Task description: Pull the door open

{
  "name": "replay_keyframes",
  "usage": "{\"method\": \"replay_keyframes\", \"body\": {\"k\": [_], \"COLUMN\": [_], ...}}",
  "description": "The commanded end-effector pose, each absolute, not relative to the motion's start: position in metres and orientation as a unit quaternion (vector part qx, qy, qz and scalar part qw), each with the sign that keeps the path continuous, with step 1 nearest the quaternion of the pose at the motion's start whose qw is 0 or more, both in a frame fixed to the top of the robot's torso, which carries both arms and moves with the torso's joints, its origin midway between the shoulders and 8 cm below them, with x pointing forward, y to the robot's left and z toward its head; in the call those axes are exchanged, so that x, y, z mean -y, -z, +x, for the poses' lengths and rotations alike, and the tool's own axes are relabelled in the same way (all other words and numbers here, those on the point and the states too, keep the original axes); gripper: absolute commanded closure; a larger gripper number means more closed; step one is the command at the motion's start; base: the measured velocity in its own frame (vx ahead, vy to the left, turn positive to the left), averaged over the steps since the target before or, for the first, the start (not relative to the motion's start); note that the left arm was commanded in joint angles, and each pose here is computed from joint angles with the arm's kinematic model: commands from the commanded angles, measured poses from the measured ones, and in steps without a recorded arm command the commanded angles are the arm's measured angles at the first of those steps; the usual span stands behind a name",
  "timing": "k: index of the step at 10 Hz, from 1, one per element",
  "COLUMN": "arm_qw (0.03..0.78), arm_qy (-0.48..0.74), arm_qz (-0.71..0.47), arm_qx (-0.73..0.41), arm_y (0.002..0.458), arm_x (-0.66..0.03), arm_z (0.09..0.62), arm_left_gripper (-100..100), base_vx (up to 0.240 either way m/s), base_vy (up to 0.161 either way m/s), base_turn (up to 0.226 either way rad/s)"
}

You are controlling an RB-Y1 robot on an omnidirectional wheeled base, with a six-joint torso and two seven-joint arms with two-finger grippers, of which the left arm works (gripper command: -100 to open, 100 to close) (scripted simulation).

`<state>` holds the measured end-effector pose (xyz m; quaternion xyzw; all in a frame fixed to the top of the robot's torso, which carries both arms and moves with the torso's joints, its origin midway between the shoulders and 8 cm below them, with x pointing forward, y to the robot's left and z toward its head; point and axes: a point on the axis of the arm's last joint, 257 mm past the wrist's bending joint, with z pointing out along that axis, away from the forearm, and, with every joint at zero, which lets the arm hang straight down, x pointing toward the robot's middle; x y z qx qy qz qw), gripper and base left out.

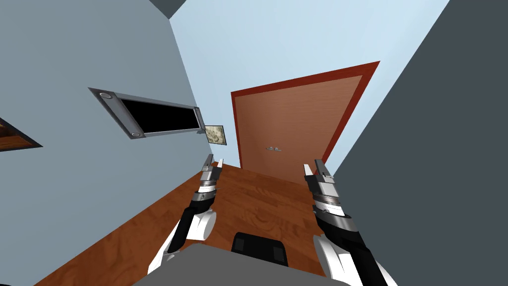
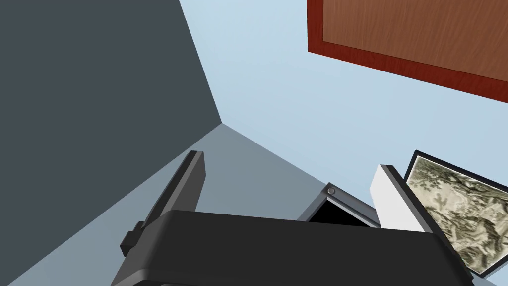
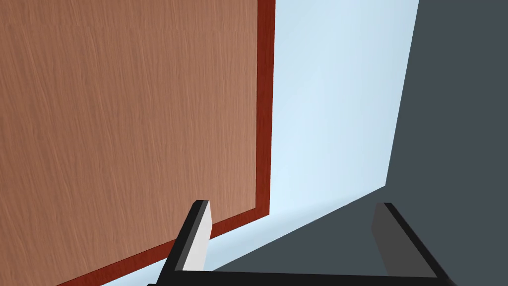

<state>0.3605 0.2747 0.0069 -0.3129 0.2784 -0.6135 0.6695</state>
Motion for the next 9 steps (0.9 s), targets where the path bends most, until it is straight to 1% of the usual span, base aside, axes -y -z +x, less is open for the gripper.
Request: {"method": "replay_keyframes", "body": {"k": [1, 4, 6, 9], "arm_qw": [0.666, 0.659, 0.656, 0.649], "arm_qy": [0.612, 0.608, 0.605, 0.601], "arm_qz": [-0.318, -0.329, -0.335, -0.345], "arm_qx": [-0.284, -0.297, -0.303, -0.314], "arm_y": [0.003, 0.025, 0.037, 0.057], "arm_x": [-0.276, -0.279, -0.281, -0.284], "arm_z": [0.364, 0.375, 0.380, 0.388], "arm_left_gripper": [-100, -100, -100, -100], "base_vx": [0.118, 0.122, 0.093, 0.097], "base_vy": [-0.066, -0.061, -0.033, -0.062], "base_turn": [-0.054, -0.066, -0.055, -0.056]}}
